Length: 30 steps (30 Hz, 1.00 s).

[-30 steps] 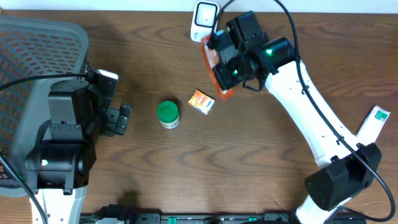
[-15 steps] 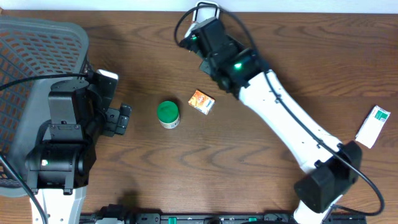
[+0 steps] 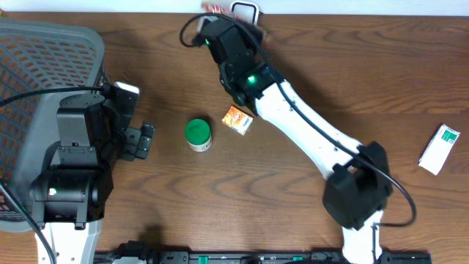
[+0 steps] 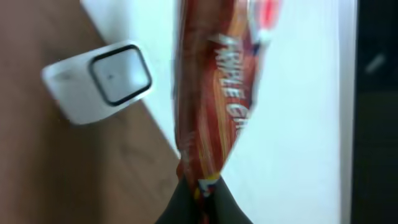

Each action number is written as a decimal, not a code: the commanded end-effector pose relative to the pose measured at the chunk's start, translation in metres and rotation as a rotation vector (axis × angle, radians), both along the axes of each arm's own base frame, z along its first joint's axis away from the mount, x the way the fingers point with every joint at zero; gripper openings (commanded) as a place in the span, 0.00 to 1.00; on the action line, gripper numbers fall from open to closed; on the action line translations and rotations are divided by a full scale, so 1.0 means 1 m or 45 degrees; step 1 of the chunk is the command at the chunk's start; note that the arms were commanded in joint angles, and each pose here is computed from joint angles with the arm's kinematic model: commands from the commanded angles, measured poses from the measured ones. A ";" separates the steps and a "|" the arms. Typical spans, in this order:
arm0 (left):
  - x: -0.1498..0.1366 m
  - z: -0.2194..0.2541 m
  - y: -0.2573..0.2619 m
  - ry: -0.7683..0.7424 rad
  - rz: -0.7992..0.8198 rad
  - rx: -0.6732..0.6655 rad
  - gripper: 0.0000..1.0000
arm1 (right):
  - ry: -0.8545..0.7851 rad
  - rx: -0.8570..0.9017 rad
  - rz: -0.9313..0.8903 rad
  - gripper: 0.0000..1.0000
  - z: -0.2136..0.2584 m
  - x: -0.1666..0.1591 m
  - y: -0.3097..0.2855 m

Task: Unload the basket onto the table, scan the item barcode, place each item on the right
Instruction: 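Hold the candy bar under the scanner window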

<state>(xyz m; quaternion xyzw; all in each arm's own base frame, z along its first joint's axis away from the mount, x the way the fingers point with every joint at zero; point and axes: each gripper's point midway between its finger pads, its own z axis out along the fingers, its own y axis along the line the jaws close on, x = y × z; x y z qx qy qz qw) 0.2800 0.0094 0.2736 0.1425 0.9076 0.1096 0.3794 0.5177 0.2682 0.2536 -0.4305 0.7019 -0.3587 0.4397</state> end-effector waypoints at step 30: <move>-0.001 0.000 0.001 -0.003 0.010 -0.013 0.99 | -0.157 -0.508 0.034 0.01 -0.148 0.112 -0.034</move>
